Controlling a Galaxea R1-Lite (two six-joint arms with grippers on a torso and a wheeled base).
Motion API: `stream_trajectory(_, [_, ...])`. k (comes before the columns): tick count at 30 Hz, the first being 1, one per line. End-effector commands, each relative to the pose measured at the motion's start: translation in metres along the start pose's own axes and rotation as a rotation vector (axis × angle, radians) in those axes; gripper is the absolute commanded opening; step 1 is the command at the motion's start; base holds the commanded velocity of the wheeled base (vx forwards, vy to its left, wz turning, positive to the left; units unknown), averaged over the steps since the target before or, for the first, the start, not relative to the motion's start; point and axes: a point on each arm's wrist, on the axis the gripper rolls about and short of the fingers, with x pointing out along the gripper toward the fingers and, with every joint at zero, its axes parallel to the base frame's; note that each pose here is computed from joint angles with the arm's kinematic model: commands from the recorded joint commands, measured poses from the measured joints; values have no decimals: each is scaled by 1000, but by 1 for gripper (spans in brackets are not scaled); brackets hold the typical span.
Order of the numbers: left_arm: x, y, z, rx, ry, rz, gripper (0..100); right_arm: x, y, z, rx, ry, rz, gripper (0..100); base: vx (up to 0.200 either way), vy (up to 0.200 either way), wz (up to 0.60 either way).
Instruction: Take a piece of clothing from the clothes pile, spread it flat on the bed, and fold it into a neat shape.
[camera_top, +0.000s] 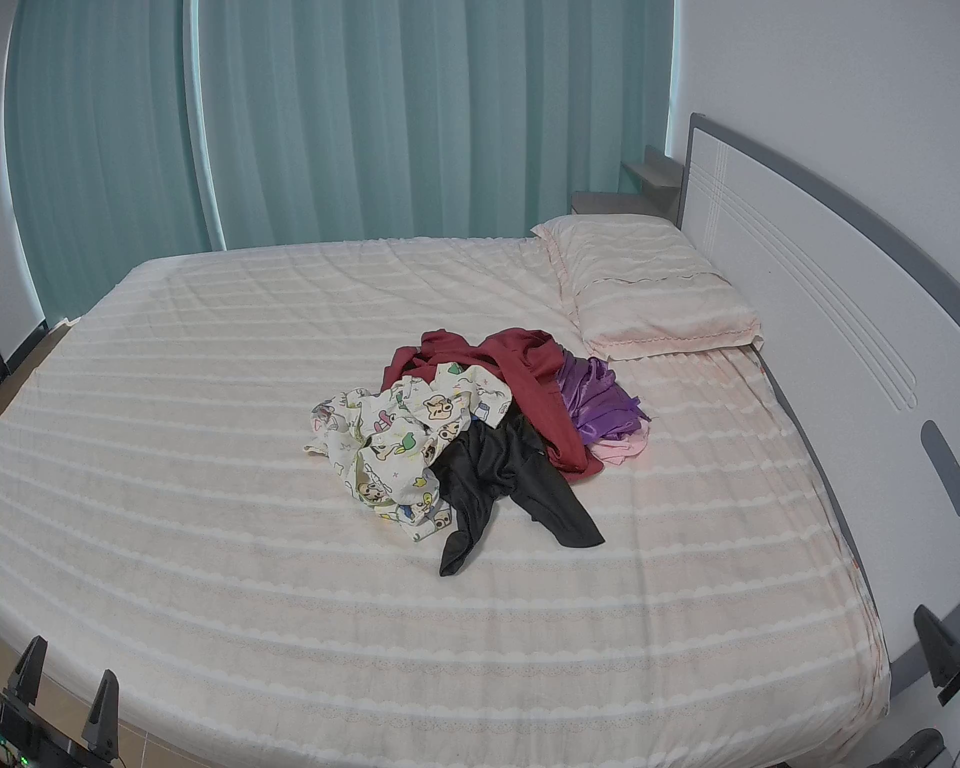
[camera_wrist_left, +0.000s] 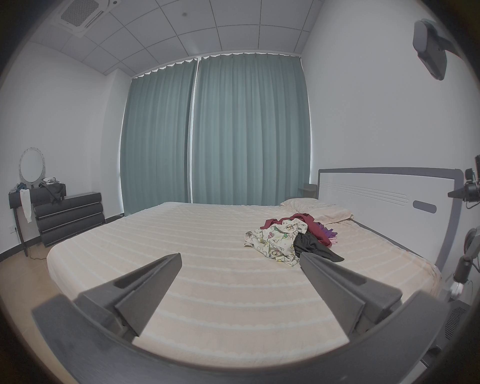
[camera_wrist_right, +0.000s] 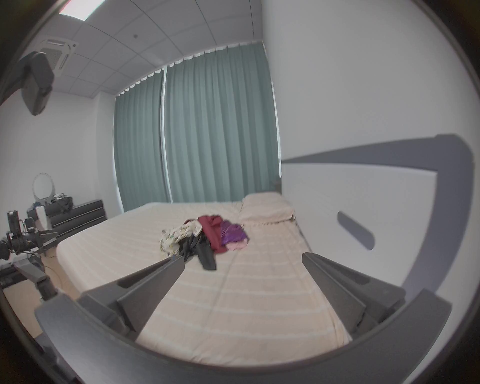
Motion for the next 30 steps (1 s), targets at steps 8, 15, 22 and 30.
stream_trajectory(8, [0, 0, -5, 0, -2, 1, 100, 116, -2, 8, 85, 464, 148, 100, 0, 0, 0])
stream_trajectory(15, [0, 0, -5, 0, -2, 1, 100, 198, 0, -14, 82, 574, 129, 100, 0, 0, 0])
stream_trajectory(22, [0, 0, -5, 0, -2, 1, 100, 266, 17, -45, 244, 534, 68, 100, 0, 0, 0])
stream_trajectory(30, [0, 0, -5, 0, -2, 1, 100, 326, 38, -83, 307, 449, -46, 100, 0, 0, 0])
